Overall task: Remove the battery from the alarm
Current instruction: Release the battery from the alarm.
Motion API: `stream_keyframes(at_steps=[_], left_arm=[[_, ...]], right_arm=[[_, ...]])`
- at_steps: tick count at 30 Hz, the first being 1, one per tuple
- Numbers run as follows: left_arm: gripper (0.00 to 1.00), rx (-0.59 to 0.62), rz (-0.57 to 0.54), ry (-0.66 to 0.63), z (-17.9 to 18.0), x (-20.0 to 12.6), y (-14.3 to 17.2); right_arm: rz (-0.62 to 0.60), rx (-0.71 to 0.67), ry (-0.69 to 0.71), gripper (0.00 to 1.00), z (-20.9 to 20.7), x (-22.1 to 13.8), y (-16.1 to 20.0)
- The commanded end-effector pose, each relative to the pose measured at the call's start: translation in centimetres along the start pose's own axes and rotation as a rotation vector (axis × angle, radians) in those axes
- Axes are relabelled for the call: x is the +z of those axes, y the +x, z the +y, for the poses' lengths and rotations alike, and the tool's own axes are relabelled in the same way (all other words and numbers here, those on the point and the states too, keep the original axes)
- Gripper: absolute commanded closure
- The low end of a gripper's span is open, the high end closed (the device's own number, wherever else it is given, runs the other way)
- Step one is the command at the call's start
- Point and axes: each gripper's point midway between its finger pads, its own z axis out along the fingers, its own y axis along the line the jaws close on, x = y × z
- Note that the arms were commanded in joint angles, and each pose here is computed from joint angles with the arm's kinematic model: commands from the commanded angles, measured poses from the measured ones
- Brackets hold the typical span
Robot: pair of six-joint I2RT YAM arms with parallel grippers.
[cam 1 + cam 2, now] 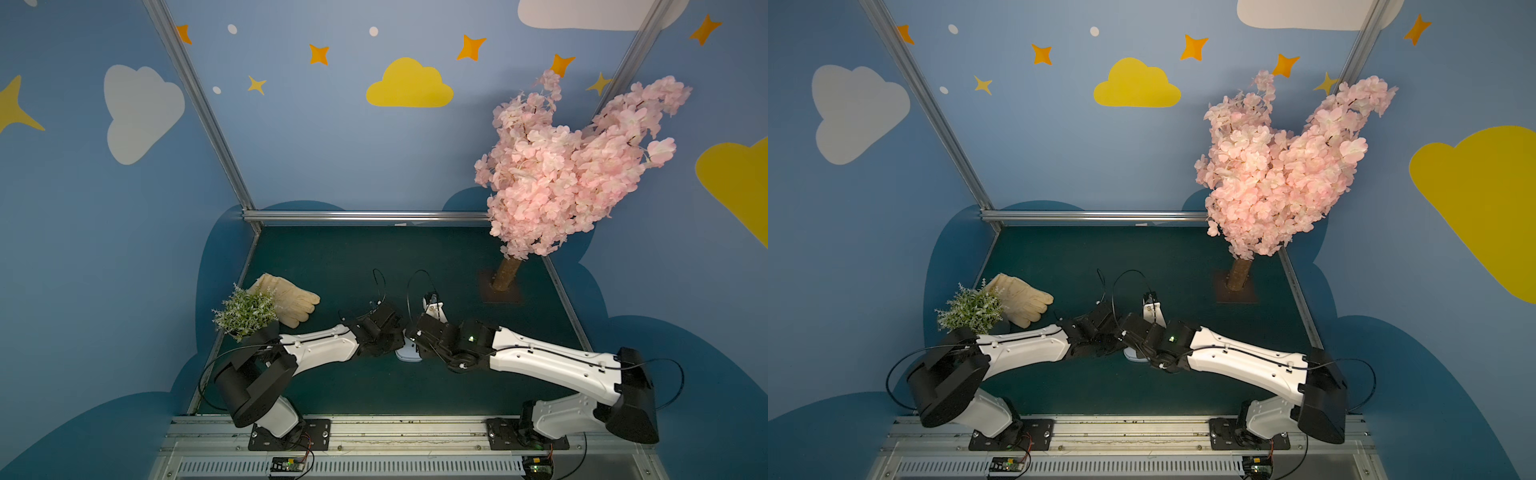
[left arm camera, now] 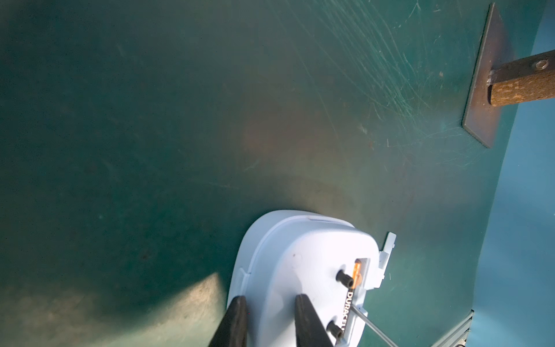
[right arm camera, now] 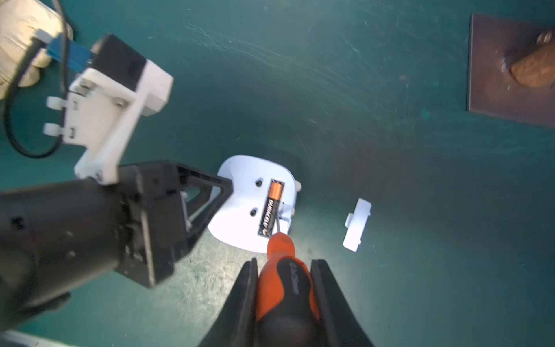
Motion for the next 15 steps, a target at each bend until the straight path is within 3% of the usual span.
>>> stream_keyframes(at_steps=[1, 5, 15], left_arm=[[0.72, 0.010, 0.045, -0.050, 1.6, 1.4, 1.4], [0.73, 0.006, 0.051, -0.054, 1.7, 1.5, 1.5], [0.73, 0.012, 0.051, -0.061, 1.6, 1.4, 1.4]], right_arm=[[0.166, 0.078, -0.069, 1.00, -1.6, 2.1, 5.0], [0.100, 0.180, -0.188, 1.00, -2.5, 2.4, 4.8], [0.043, 0.372, -0.325, 1.00, -5.7, 1.4, 4.2]])
